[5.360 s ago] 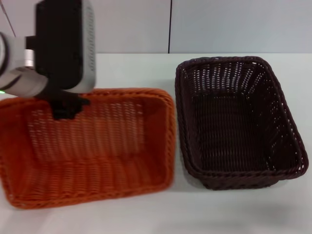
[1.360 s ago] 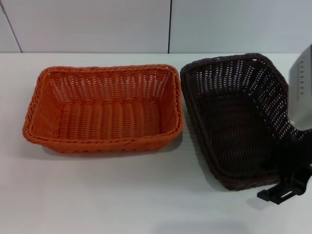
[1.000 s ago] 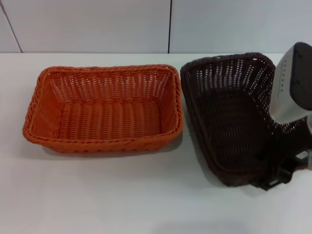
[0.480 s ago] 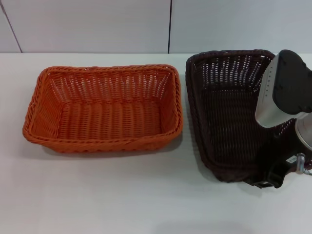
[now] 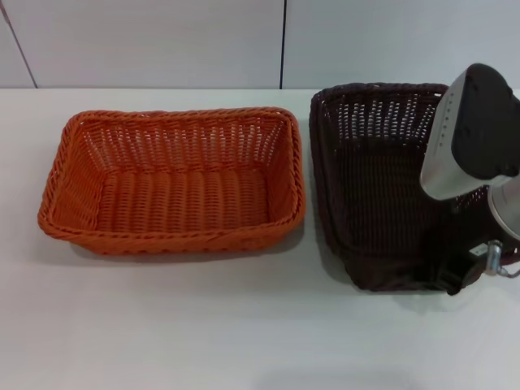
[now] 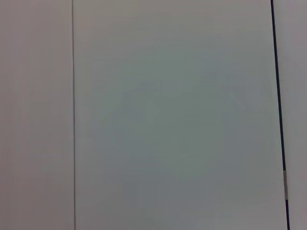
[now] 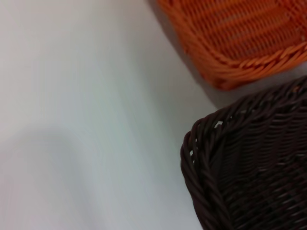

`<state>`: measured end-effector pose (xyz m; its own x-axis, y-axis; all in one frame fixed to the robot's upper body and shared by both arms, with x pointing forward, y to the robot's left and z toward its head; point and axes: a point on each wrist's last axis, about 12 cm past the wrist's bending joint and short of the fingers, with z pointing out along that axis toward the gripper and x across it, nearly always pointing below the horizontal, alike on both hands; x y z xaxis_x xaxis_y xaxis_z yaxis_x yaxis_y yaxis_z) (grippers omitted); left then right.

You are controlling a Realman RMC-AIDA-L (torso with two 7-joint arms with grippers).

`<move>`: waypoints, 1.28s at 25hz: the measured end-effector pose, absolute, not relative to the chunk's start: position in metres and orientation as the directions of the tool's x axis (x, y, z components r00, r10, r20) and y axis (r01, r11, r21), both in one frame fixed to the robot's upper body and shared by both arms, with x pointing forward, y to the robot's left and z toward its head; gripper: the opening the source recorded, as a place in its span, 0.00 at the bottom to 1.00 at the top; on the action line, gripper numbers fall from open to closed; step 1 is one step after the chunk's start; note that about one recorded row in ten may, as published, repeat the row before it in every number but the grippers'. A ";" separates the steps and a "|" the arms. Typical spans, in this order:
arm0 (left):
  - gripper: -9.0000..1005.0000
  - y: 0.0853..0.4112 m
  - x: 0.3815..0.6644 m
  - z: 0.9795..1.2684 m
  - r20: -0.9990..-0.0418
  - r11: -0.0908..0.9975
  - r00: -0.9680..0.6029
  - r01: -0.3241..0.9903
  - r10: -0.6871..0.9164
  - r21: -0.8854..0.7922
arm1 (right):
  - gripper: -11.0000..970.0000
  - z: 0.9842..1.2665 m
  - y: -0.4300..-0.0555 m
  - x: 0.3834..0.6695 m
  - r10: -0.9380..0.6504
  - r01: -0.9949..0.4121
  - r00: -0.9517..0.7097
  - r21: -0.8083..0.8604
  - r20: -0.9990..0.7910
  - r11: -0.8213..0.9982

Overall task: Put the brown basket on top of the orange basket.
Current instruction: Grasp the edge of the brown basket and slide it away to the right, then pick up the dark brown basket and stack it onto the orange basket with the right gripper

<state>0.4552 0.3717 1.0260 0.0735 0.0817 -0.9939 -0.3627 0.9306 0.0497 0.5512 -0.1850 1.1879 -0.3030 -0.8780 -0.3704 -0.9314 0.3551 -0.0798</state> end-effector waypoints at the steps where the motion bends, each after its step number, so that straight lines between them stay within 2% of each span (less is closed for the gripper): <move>1: 0.83 0.372 0.455 1.026 -0.994 0.930 0.073 -0.363 0.082 0.050 | 0.26 1.188 -0.185 0.551 -0.878 -0.931 -0.303 -0.080 -0.370 0.355; 13: 0.83 0.372 0.455 1.025 -0.994 0.932 0.069 -0.358 0.087 0.057 | 0.22 1.226 -0.178 0.546 -0.844 -0.878 -0.315 -0.205 -0.434 0.433; 19: 0.83 0.371 0.456 1.025 -0.994 0.933 0.068 -0.355 0.089 0.059 | 0.20 1.253 -0.171 0.539 -0.843 -0.845 -0.271 -0.305 -0.465 0.440; 32: 0.83 0.373 0.456 1.024 -0.994 0.932 0.061 -0.356 0.095 0.067 | 0.19 1.280 -0.139 0.544 -0.883 -0.793 -0.112 -0.495 -0.455 0.356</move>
<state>0.4561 0.3732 1.0241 0.0607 0.0950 -0.9936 -0.3555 0.9322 0.0674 0.5438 -0.1386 1.2795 -0.1122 -0.8834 -0.4550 -0.7929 0.3556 -0.4949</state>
